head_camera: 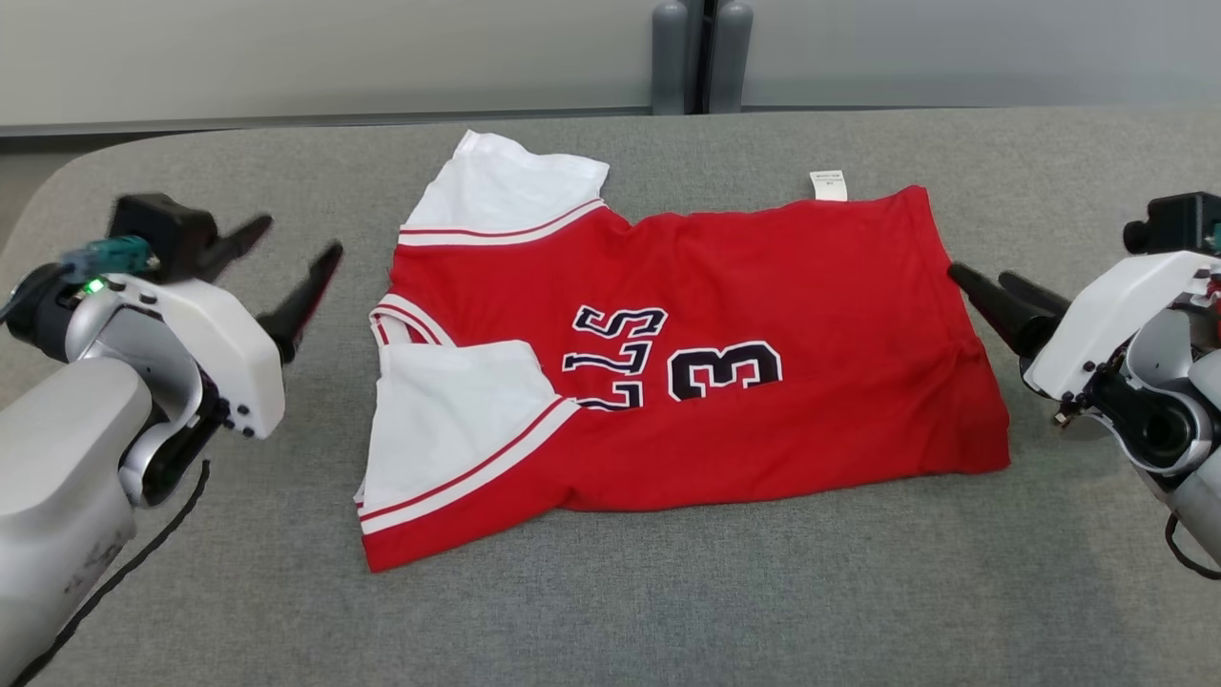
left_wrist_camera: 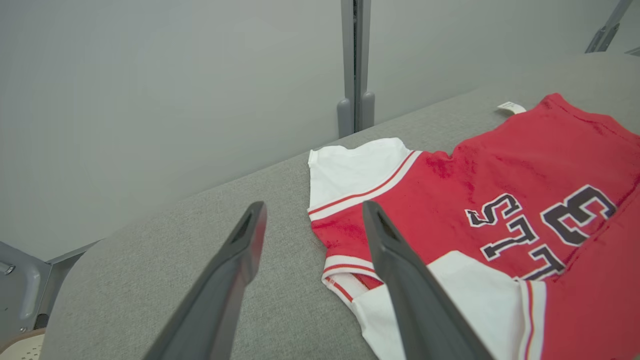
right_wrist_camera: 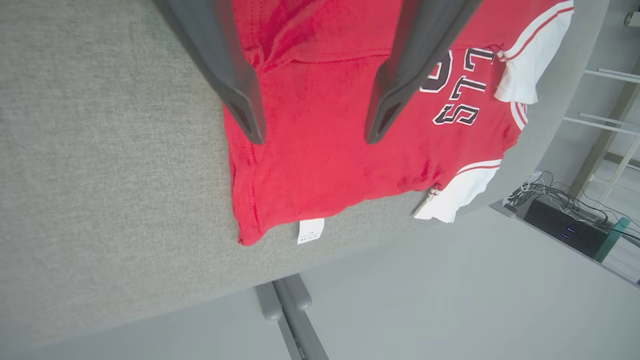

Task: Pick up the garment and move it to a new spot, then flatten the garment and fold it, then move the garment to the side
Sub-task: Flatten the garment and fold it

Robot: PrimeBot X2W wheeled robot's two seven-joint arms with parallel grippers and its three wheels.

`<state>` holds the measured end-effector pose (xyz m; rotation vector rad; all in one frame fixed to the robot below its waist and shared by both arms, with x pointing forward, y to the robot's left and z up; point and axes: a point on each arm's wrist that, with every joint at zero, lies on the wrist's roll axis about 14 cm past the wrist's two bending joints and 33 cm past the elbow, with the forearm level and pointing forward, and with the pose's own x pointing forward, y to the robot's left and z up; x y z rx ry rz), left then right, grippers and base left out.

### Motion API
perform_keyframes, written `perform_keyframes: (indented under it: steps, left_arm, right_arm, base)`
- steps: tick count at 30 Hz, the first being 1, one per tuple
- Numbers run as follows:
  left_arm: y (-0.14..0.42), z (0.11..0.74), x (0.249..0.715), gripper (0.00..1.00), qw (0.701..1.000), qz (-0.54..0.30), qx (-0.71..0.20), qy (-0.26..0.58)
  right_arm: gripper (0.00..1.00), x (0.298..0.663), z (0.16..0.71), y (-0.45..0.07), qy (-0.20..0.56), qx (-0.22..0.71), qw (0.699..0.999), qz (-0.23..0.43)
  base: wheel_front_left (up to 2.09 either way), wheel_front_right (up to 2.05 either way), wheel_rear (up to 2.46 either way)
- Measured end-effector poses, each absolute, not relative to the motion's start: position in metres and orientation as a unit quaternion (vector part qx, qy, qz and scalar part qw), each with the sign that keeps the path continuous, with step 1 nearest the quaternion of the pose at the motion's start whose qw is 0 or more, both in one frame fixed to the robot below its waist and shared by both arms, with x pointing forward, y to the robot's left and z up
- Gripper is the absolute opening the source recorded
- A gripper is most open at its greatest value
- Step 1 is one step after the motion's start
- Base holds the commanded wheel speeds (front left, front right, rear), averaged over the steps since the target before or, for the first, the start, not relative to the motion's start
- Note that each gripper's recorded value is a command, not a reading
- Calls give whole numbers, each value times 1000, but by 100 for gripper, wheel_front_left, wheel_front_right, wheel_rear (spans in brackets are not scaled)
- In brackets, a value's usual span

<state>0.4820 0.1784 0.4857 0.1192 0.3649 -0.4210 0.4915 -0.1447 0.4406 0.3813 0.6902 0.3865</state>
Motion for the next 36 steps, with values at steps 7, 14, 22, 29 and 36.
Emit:
perform_keyframes:
  steps: [7,14,22,29,36]
  left_arm:
    - [196,539,498,100,989,-134,-22,54]
    - [196,602,490,100,990,-91,-85,-60]
    - [195,594,457,100,989,-56,-95,-97]
    - [188,559,421,100,989,-22,-123,-86]
    - [177,494,391,100,983,7,-181,-10]
  right_arm:
    - [100,506,497,-145,157,169,953,197]
    - [100,508,546,-144,35,146,966,209]
    - [100,482,564,-147,-54,114,973,194]
    - [100,440,539,-134,-60,110,977,175]
    - [100,416,517,-127,-37,123,978,163]
  base:
    - [0,0,0]
    - [0,0,0]
    - [0,0,0]
    - [0,0,0]
    - [0,0,0]
